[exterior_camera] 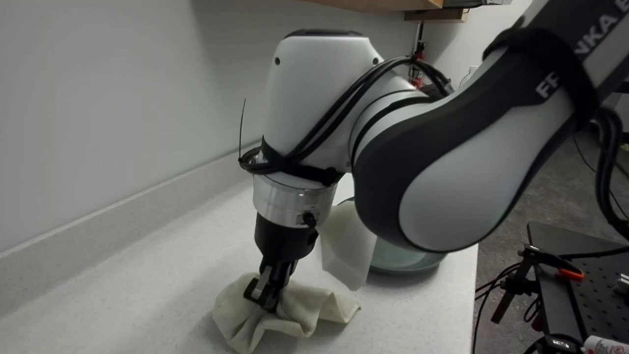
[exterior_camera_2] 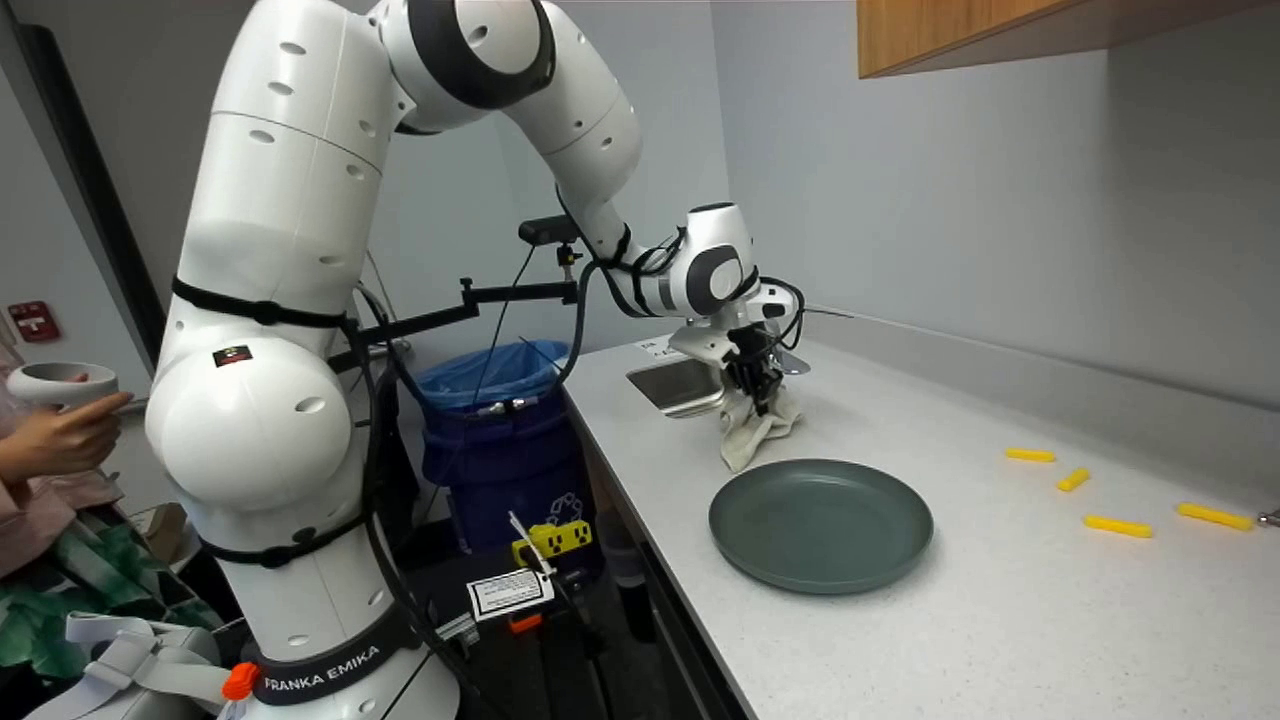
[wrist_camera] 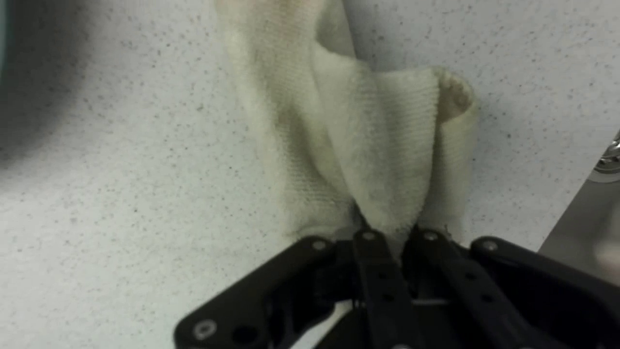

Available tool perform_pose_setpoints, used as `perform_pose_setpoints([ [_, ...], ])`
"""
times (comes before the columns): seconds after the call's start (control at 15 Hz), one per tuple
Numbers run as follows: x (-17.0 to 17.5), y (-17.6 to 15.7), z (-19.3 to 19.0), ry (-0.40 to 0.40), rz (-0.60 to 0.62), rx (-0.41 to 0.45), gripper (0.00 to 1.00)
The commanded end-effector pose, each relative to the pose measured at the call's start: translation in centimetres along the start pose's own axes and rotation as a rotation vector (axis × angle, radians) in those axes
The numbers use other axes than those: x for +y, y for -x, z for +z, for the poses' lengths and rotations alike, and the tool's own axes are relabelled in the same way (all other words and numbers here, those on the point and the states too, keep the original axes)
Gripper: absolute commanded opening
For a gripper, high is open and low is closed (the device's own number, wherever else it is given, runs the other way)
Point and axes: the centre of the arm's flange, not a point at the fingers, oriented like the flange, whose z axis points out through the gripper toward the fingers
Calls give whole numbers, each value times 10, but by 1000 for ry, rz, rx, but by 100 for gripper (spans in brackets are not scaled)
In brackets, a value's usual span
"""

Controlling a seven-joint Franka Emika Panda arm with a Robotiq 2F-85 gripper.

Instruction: Pick up the towel and put the towel back on the countertop.

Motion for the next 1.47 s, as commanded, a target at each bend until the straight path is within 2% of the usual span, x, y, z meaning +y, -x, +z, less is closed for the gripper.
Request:
perform_pose_setpoints([
  [0.0, 20, 26, -58, -2, 20, 33, 3],
  [0.4, 82, 58, -131, 46, 122, 103, 3],
  [0.73, 114, 75, -163, 72, 203, 154, 3],
  [0.8, 118, 78, -167, 75, 216, 161, 3],
  [0.87, 115, 60, -149, 62, 189, 135, 3],
  [0.93, 117, 62, -152, 63, 193, 139, 11],
  [1.4, 115, 63, -145, 64, 188, 125, 11],
])
